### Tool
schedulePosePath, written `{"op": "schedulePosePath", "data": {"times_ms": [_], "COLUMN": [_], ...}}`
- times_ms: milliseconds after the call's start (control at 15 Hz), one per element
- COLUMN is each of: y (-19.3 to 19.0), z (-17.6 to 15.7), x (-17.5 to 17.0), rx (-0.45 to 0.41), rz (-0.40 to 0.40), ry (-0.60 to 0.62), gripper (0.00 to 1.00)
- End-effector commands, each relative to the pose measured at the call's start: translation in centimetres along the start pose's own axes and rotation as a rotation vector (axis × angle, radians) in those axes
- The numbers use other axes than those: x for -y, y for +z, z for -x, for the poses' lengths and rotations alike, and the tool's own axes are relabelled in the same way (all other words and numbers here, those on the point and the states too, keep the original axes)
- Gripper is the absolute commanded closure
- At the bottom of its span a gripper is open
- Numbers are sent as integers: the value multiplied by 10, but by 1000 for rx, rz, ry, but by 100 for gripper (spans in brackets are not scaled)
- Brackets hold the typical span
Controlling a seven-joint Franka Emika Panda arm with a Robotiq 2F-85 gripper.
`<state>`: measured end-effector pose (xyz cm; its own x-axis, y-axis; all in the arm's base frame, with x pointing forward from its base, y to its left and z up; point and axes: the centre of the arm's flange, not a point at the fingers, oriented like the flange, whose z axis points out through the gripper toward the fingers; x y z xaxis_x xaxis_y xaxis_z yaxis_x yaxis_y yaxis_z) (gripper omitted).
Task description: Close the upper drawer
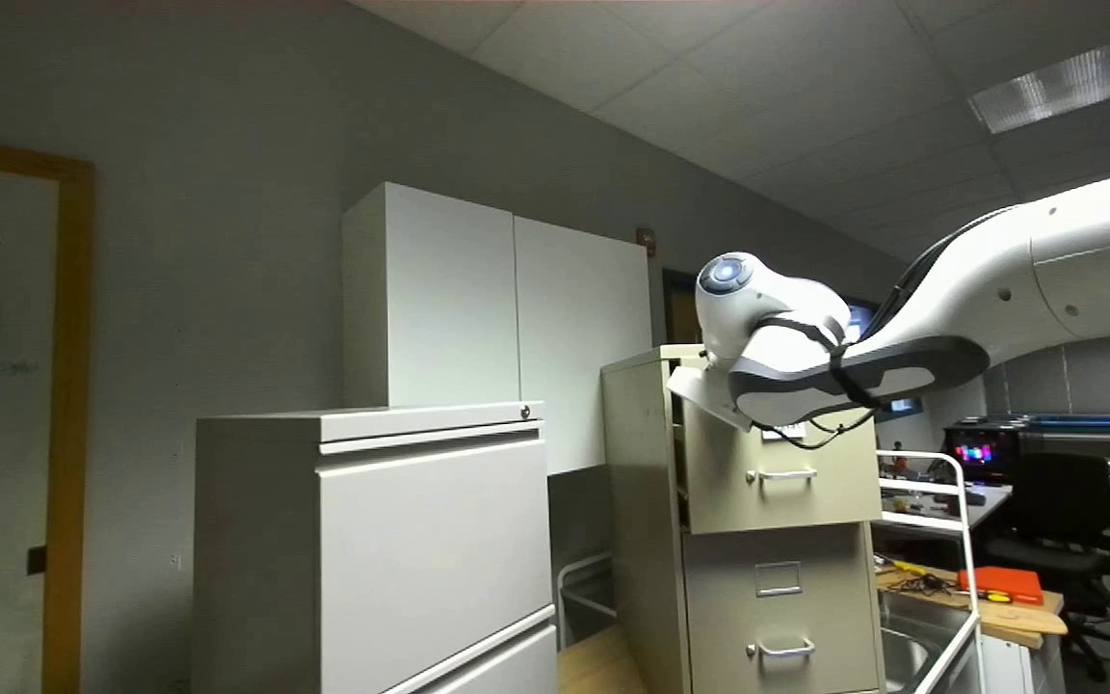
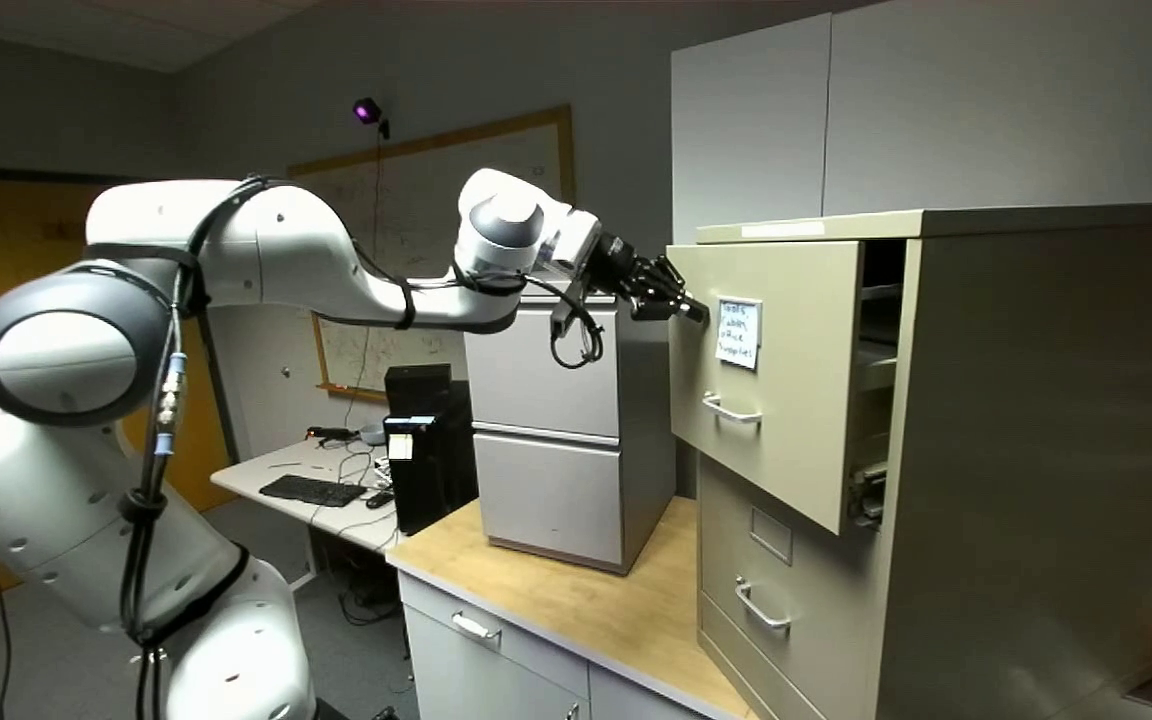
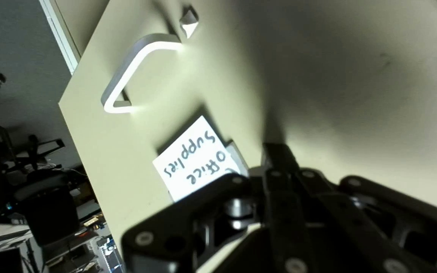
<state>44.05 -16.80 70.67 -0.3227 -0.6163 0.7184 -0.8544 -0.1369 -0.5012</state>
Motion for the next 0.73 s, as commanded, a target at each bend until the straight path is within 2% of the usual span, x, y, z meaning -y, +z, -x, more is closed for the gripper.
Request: {"op": "schedulePosePath", "data": {"times_ms": [0,533,667], "y": [43,90,105], "z": [1,15,21], "x": [46,84,95], "rx": [63,203,226], "rz": [-65,-84,-77], "ry": [46,98,52], "gripper": [100,100,100]}}
